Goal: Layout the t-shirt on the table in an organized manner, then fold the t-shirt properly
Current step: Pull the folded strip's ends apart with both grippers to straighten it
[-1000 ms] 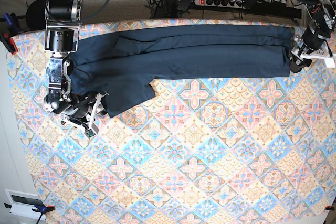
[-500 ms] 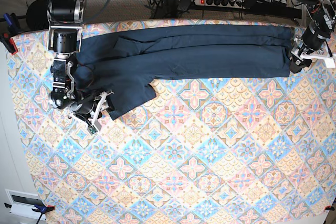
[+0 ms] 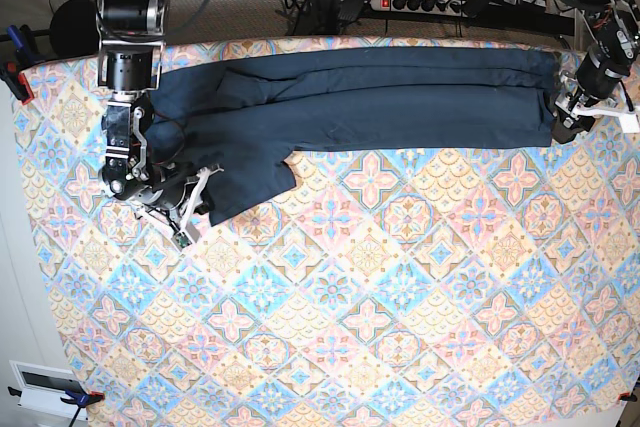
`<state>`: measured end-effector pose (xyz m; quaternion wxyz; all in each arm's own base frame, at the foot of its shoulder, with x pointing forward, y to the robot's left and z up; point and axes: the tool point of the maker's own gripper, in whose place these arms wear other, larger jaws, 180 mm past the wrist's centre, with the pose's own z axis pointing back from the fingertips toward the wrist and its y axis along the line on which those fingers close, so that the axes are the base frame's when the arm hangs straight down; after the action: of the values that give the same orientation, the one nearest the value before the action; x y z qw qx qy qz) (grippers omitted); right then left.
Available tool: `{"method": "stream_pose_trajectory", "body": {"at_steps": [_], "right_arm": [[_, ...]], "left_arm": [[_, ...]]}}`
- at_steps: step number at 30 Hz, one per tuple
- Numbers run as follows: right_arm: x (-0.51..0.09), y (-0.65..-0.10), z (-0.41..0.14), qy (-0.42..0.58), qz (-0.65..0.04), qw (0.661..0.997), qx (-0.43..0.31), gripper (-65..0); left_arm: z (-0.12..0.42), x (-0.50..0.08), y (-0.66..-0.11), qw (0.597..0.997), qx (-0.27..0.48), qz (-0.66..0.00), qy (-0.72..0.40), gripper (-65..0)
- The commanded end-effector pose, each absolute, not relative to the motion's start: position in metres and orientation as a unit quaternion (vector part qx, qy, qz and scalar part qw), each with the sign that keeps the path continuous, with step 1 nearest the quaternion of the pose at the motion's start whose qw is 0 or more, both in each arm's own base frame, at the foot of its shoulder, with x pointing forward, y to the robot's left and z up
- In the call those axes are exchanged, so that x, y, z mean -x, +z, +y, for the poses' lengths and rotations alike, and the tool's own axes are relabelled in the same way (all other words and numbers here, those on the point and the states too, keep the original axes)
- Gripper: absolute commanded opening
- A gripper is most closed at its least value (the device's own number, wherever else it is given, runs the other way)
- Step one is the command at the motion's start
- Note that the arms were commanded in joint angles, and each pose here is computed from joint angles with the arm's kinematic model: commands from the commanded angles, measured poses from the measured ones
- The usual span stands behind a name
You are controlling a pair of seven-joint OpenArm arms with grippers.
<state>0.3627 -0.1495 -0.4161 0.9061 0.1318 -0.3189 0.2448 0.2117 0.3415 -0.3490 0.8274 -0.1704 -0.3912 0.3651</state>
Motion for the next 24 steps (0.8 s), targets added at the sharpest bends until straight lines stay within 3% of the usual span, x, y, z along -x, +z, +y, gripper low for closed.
{"method": "stream_pose_trajectory", "body": {"at_steps": [1, 4, 16, 24], "right_arm": [[-0.375, -0.389, -0.141, 0.241, -0.367, 0.885, -0.151, -64.6], [-0.357, -0.376, -0.133, 0.234, -0.382, 0.875, -0.184, -64.6], [-0.283, -0.308, -0.166, 0.211, -0.423, 0.864, -0.171, -64.6], [-0.207, -0.334, -0.160, 0.173, -0.358, 0.886, -0.237, -64.6]], "left_arm": [[0.347, -0.217, -0.337, 0.823, 0.169, -0.408, 0.356, -30.5], [0.347, -0.217, -0.337, 0.823, 0.169, -0.408, 0.356, -30.5], [0.346, -0.218, -0.338, 0.823, 0.170, -0.409, 0.356, -30.5], [0.346, -0.225, -0.334, 0.819, 0.173, -0.416, 0.355, -30.5]]}}
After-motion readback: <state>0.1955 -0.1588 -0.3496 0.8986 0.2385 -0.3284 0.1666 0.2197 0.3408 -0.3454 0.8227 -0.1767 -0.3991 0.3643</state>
